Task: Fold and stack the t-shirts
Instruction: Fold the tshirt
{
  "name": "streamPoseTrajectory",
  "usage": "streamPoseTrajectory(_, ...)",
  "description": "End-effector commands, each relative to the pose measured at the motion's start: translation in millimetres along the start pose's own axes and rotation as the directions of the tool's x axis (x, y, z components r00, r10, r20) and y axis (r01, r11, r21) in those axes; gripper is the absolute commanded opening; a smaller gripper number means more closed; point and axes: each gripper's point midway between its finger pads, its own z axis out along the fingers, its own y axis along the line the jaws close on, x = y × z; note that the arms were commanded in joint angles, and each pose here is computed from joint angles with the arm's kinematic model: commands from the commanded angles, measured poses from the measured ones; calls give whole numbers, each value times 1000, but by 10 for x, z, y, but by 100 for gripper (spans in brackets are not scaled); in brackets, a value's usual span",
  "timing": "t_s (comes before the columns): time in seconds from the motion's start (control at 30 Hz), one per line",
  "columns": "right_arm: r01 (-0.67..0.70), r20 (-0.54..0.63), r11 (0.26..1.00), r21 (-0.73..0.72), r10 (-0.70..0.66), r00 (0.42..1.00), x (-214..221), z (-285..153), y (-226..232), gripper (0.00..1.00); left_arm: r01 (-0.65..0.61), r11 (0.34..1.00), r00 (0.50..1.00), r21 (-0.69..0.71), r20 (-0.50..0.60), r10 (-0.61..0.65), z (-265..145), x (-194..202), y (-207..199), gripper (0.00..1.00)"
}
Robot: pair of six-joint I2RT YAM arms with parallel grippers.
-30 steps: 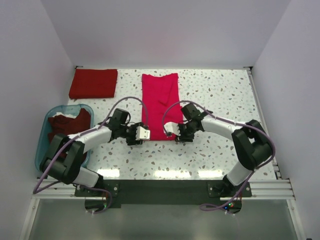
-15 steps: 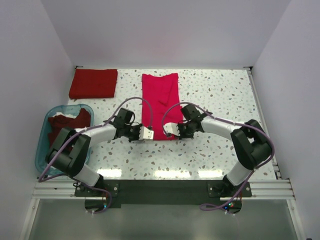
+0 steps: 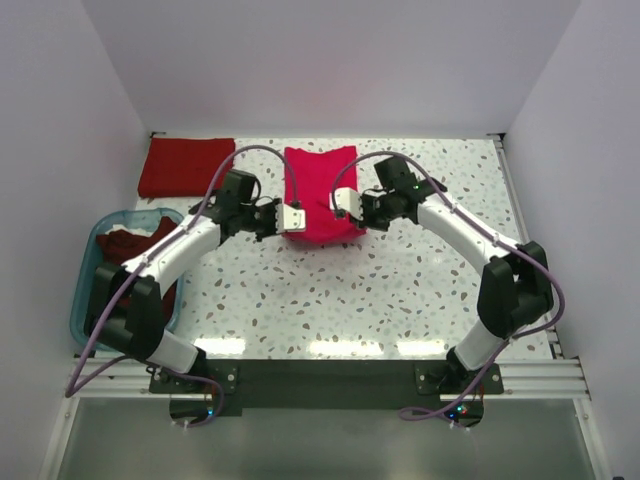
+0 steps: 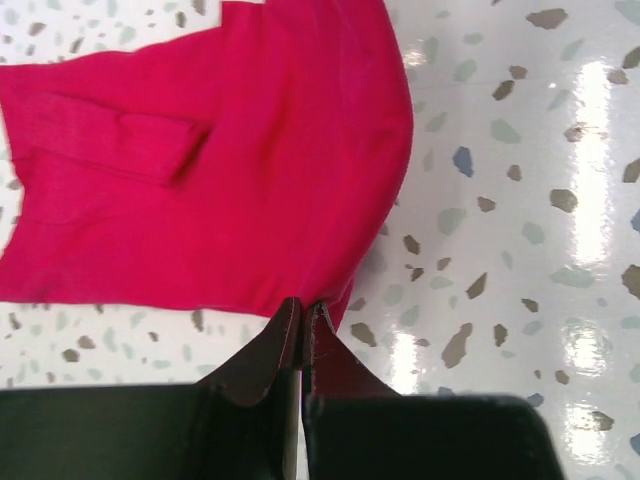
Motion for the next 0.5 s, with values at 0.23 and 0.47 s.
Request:
streamPoseTrajectory(0.23,43,56,997,-60,-40,998,-218,-428,301,0,-32,998,998,57,56,29,-303,-308,-90,0)
streamPoseTrajectory(0.47,40,75,979,-200,-26,997,-114,-609,1321,0,-69,970,996,233,63,55,-466,-336,-975,0)
